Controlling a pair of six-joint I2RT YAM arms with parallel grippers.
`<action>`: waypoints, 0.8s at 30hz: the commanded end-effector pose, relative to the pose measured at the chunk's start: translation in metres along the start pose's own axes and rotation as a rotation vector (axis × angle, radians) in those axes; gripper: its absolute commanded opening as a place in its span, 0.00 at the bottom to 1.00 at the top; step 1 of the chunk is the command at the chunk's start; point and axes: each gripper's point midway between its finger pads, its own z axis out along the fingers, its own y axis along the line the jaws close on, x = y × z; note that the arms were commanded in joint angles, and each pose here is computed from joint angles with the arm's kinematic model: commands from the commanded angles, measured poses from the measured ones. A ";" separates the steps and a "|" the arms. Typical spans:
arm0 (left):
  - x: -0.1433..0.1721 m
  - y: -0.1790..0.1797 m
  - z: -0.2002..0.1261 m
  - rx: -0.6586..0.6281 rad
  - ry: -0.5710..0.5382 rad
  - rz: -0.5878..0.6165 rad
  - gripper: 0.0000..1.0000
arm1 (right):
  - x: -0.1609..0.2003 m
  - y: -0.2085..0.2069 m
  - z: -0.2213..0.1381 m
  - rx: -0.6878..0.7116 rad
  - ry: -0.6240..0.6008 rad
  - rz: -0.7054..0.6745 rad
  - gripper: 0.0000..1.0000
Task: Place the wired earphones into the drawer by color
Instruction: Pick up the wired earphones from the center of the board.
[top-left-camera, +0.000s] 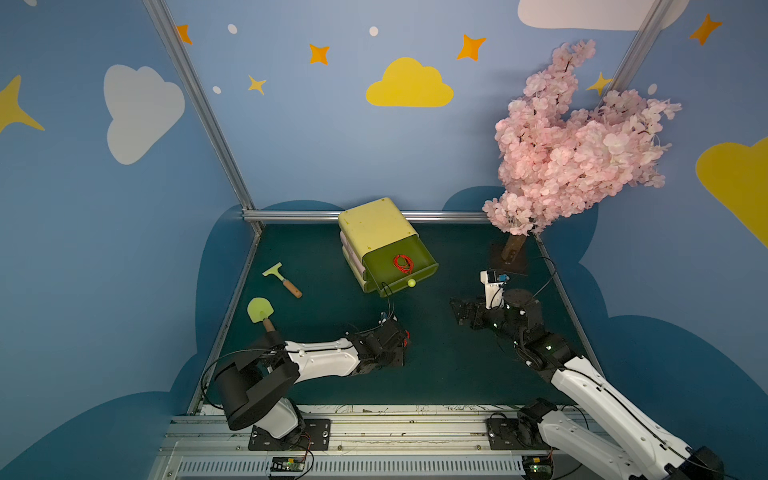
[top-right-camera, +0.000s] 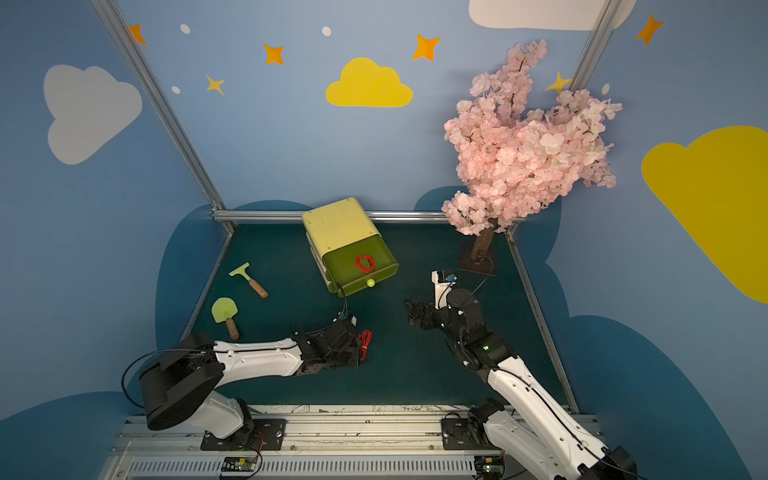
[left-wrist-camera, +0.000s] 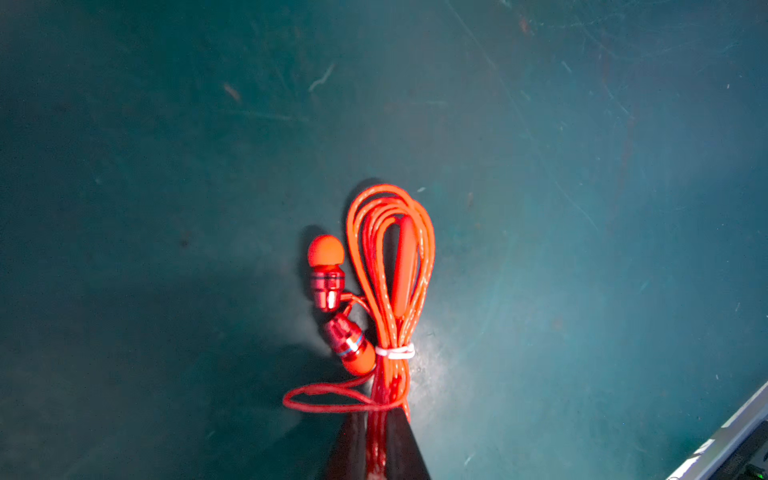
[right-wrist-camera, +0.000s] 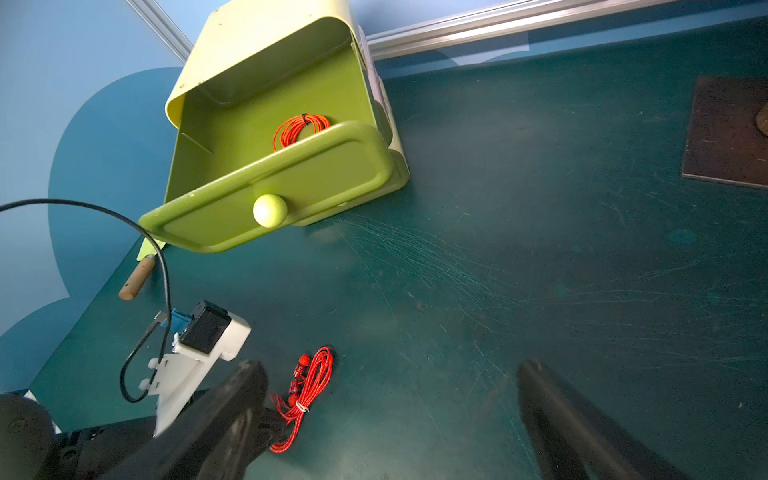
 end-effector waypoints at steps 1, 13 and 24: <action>-0.006 -0.007 -0.012 0.013 -0.019 0.014 0.11 | 0.003 -0.002 -0.002 -0.001 0.001 0.013 0.98; -0.018 -0.013 -0.069 0.063 -0.086 0.065 0.09 | 0.005 -0.003 -0.001 0.003 0.002 0.016 0.98; -0.048 -0.026 -0.148 0.163 -0.243 0.124 0.09 | 0.001 0.001 0.002 -0.020 -0.005 0.025 0.98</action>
